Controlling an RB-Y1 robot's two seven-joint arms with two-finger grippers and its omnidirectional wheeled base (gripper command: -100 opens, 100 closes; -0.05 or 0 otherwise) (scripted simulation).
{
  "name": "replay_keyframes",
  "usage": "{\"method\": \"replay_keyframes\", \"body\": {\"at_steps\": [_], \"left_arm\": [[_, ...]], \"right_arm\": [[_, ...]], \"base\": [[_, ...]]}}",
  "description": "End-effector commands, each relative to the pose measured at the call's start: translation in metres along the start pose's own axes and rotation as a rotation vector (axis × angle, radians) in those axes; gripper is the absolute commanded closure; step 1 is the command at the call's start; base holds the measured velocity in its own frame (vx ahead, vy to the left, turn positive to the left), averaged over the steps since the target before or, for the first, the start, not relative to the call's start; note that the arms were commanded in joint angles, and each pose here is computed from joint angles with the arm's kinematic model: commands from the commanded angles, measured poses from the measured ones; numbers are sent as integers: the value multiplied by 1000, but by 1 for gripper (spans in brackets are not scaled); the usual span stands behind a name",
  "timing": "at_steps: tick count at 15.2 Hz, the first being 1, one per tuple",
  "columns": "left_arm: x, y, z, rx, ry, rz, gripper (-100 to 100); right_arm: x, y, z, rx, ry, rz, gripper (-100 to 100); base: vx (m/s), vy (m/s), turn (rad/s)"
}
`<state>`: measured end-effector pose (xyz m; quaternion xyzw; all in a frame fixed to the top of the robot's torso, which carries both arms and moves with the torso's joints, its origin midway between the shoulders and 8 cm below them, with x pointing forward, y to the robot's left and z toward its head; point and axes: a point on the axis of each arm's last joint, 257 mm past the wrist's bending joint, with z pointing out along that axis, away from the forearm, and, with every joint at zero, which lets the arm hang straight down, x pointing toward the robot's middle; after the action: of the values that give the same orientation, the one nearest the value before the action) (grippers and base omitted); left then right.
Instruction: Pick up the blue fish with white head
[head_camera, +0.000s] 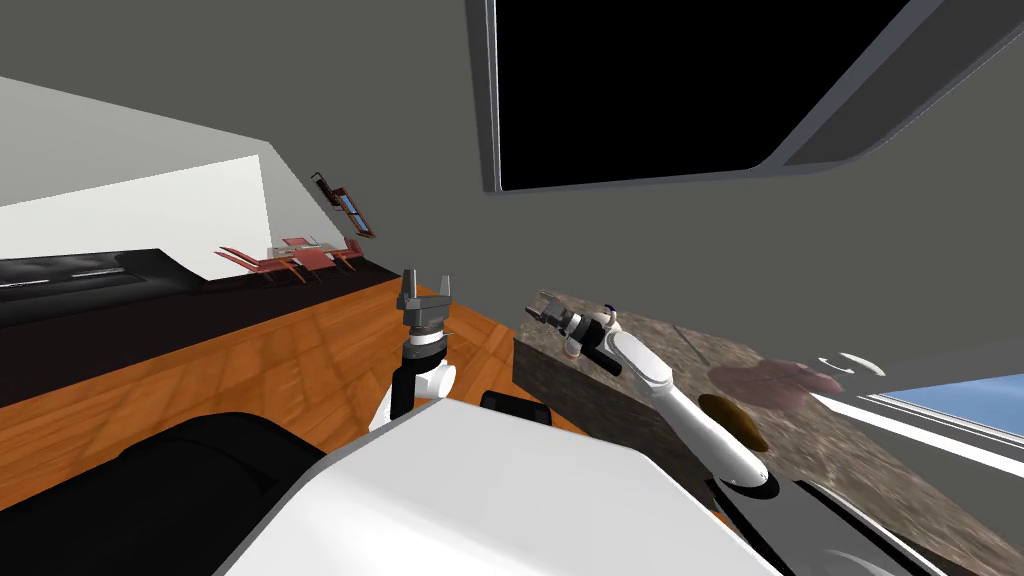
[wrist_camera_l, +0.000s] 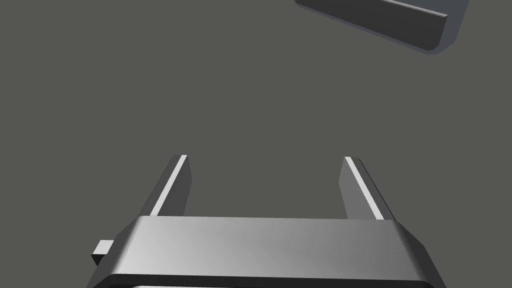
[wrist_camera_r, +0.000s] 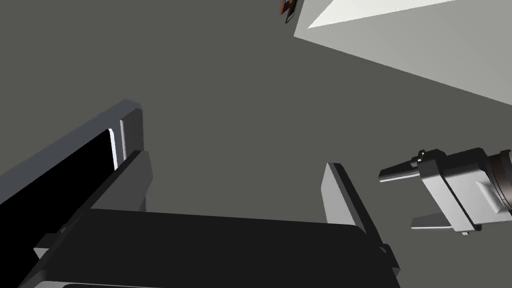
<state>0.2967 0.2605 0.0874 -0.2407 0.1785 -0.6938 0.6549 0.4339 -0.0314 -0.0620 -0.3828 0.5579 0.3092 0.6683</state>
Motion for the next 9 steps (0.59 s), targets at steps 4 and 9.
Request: {"method": "replay_keyframes", "body": {"at_steps": [4, 9], "left_arm": [[0, 0, 0, 0, 0, 0, 0], [0, 0, 0, 0, 0, 0, 0]], "right_arm": [[17, -5, 6, -32, 92, -151, -100], [27, -13, 9, -48, 152, -281, -100]], "base": [[15, -4, -69], [16, -4, -76]]}}
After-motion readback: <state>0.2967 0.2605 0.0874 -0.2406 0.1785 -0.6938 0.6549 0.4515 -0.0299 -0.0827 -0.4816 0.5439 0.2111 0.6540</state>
